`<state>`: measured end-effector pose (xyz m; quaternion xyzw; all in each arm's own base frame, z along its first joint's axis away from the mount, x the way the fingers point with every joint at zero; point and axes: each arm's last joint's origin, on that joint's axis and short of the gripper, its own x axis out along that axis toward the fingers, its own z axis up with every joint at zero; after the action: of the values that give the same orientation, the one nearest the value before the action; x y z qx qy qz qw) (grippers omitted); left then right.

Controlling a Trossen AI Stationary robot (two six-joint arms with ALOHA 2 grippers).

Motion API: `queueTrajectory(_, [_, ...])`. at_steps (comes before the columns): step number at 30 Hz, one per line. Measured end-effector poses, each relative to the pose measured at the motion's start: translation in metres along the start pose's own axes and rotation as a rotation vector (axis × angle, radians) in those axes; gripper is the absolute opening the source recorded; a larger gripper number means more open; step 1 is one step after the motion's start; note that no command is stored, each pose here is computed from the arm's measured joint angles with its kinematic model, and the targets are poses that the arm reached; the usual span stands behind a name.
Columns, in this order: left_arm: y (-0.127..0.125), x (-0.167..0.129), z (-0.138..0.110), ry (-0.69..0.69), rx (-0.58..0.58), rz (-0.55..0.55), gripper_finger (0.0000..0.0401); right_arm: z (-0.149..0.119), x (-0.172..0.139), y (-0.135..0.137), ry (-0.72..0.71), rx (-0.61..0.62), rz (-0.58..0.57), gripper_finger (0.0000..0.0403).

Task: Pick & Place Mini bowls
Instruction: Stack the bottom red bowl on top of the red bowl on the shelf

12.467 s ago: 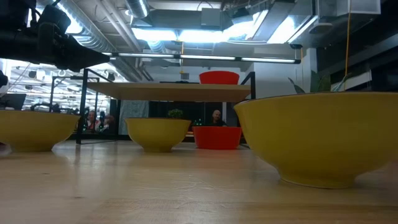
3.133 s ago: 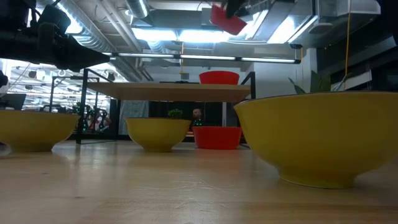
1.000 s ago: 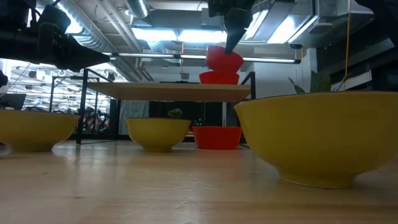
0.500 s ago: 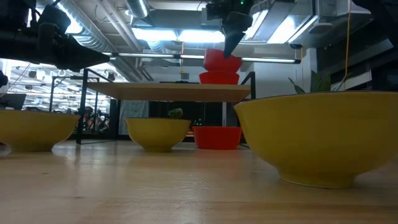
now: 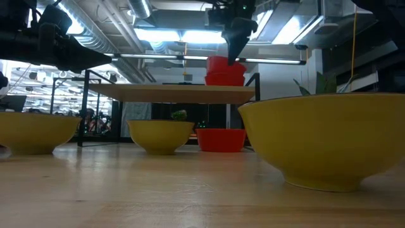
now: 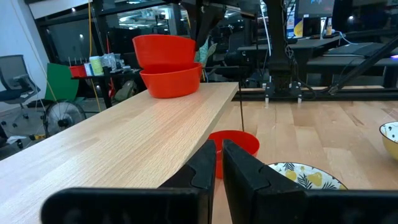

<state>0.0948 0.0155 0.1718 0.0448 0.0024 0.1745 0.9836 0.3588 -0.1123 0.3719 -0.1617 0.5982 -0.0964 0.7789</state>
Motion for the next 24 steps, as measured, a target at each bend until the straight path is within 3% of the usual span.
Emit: queueTrajectory(24, [0.0,0.0,0.0,0.0,0.0,0.0,0.002,-0.0001,-0.0008,0.0039,-0.001,-0.035,0.04,0.0012])
